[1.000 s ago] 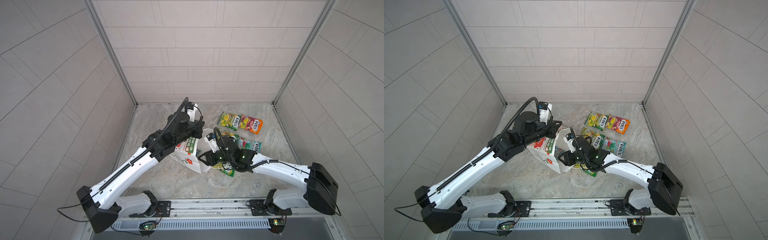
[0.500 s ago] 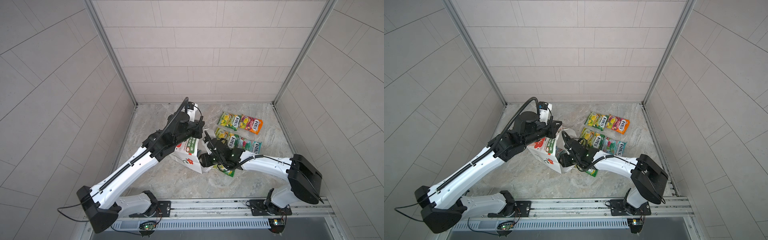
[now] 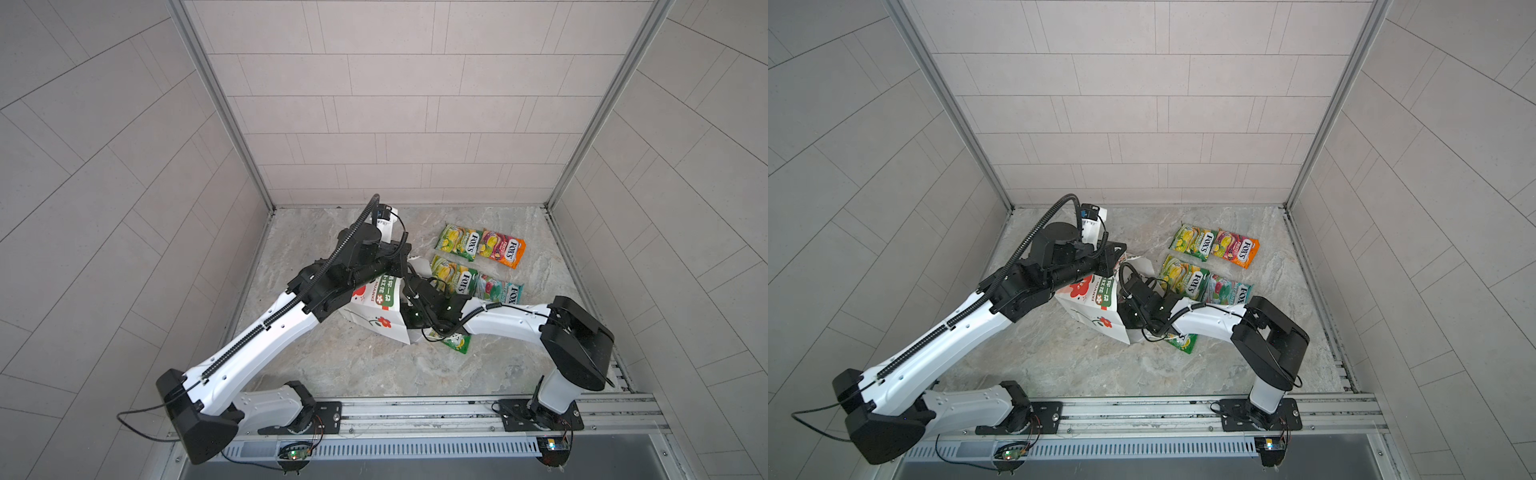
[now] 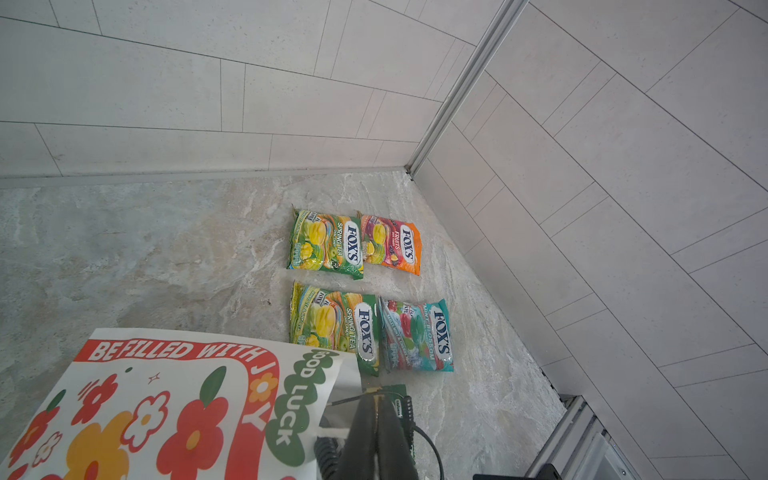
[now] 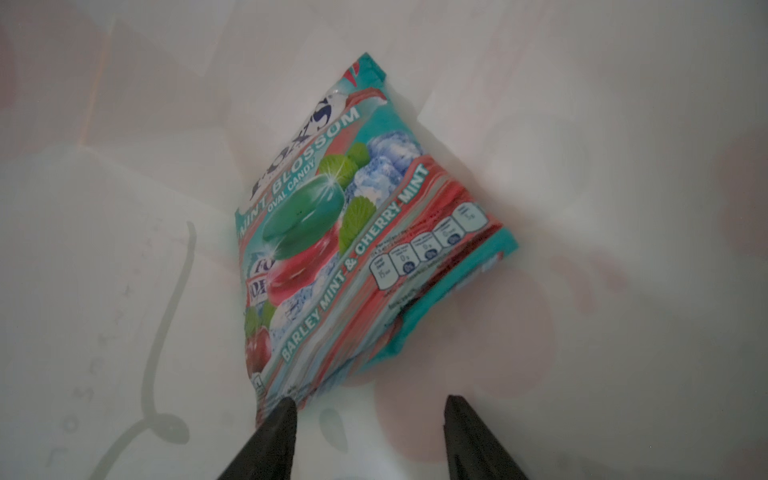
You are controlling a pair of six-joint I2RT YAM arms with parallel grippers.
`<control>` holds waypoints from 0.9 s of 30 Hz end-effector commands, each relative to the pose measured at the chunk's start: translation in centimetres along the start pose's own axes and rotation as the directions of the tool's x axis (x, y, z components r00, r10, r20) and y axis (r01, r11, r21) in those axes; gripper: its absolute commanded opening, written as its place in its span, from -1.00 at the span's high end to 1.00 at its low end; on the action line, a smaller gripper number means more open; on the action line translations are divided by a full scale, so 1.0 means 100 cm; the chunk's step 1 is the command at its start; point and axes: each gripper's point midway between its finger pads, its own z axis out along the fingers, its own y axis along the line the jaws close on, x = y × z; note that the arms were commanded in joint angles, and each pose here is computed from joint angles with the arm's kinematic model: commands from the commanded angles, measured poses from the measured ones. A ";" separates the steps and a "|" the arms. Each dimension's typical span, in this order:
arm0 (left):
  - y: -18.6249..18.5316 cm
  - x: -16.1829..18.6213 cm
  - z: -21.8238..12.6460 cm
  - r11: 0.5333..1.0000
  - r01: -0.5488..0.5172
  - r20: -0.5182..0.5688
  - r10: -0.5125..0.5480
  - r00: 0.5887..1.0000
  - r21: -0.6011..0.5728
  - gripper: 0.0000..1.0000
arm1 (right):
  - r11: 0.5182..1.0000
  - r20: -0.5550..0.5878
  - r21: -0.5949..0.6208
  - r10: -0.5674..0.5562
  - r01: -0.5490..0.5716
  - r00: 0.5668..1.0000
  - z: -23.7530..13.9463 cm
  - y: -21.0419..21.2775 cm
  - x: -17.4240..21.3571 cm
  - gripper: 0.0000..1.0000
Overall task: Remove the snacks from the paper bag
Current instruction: 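Reach down and grasp the teal Mint Blossom packet with the right gripper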
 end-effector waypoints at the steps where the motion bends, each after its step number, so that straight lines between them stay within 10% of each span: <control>1: -0.011 -0.014 -0.002 0.999 0.001 0.056 -0.004 0.998 0.045 1.00 | 0.996 0.038 0.028 0.088 -0.089 0.995 0.007 -0.004 -0.006 -0.17; 27: -0.016 -0.017 -0.004 0.998 0.006 0.056 -0.010 0.998 0.069 1.00 | 0.964 0.068 -0.195 0.196 -0.179 0.978 0.040 0.034 -0.030 -0.02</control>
